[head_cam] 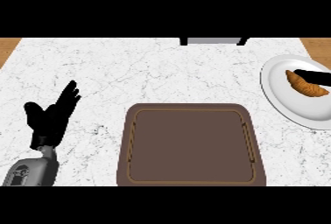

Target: Pick the croissant from the tray and place it in the plate

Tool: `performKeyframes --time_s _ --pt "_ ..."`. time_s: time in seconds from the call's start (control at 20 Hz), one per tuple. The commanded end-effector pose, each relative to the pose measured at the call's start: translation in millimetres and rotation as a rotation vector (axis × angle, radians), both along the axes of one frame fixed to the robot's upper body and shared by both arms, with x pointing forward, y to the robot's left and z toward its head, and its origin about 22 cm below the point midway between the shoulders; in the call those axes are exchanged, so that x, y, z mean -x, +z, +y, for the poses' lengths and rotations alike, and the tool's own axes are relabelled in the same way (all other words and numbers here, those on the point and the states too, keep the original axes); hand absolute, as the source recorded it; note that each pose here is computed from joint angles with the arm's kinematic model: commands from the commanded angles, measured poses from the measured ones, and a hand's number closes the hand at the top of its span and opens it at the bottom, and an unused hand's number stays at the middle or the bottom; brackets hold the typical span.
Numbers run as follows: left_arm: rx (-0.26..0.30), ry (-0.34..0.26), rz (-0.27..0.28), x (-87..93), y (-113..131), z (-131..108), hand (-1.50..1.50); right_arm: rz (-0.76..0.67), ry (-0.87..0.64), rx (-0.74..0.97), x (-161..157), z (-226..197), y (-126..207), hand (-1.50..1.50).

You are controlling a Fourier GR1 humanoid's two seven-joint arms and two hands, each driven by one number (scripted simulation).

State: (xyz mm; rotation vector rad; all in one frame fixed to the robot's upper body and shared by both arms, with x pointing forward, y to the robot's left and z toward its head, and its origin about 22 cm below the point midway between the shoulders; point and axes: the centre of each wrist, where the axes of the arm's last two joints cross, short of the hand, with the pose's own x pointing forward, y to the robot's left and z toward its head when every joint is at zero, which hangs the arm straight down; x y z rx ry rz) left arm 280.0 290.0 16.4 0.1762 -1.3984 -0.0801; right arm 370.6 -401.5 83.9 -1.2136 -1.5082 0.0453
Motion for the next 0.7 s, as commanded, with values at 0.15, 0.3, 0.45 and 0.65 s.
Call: performKeyframes --time_s 0.15,0.3,0.45,0.65 --pt "0.005 0.012 0.017 0.9 5.0 0.3 0.00 -0.176 0.046 -0.308 4.7 12.1 26.1 -1.50" --pt "-0.004 -0.007 -0.011 -1.5 11.2 -3.9 0.00 -0.146 0.107 -0.445 9.2 -3.7 34.5 -1.50" --pt "-0.008 0.005 -0.024 10.0 -7.5 -13.2 0.00 -0.132 0.135 -0.493 27.9 -11.9 29.5 -1.50" --pt "-0.004 0.022 -0.013 -15.5 -2.3 5.3 0.00 -0.153 0.139 -0.450 62.2 -37.3 -0.5 -1.50"
